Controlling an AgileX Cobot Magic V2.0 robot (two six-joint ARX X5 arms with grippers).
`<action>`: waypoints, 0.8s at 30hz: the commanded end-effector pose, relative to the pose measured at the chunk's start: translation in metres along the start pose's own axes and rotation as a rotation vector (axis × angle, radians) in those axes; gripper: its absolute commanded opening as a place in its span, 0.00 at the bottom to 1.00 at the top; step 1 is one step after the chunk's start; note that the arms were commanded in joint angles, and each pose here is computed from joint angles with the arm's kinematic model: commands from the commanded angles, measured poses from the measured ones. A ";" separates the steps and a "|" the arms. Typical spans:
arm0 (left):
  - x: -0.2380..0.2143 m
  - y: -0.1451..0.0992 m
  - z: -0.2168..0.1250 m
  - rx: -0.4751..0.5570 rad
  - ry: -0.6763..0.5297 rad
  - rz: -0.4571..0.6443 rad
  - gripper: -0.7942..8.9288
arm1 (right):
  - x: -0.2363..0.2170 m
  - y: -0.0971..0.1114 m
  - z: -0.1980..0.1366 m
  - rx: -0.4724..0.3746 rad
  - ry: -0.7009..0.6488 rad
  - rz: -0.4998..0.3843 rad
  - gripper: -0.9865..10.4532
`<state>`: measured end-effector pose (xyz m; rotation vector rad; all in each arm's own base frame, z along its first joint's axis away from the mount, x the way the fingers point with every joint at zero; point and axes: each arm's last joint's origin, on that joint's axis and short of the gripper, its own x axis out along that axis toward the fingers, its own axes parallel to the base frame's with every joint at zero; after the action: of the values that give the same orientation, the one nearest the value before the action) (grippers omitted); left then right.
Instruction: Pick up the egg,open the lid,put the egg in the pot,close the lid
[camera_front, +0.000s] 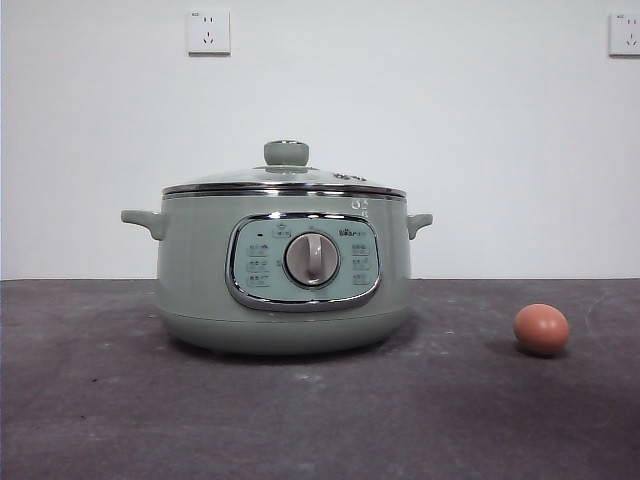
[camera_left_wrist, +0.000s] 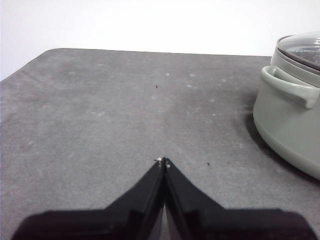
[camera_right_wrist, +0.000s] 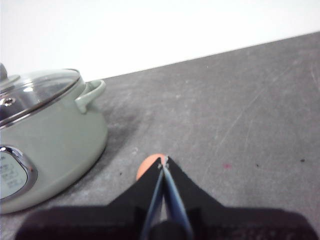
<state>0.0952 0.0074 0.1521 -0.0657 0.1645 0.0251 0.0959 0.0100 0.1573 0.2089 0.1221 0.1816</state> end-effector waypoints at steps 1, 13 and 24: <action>0.001 0.000 -0.004 -0.017 0.006 -0.011 0.08 | 0.001 0.000 -0.002 0.015 -0.001 0.001 0.09; -0.014 -0.008 0.035 -0.138 -0.100 -0.196 0.07 | -0.008 0.009 0.035 0.069 -0.112 0.033 0.08; -0.035 -0.017 0.104 -0.131 -0.043 -0.336 0.07 | -0.008 0.028 0.111 -0.003 0.123 0.086 0.08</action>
<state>0.0779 -0.0030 0.2572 -0.2263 0.1083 -0.2757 0.0989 0.0129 0.2639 0.2468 0.2400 0.2620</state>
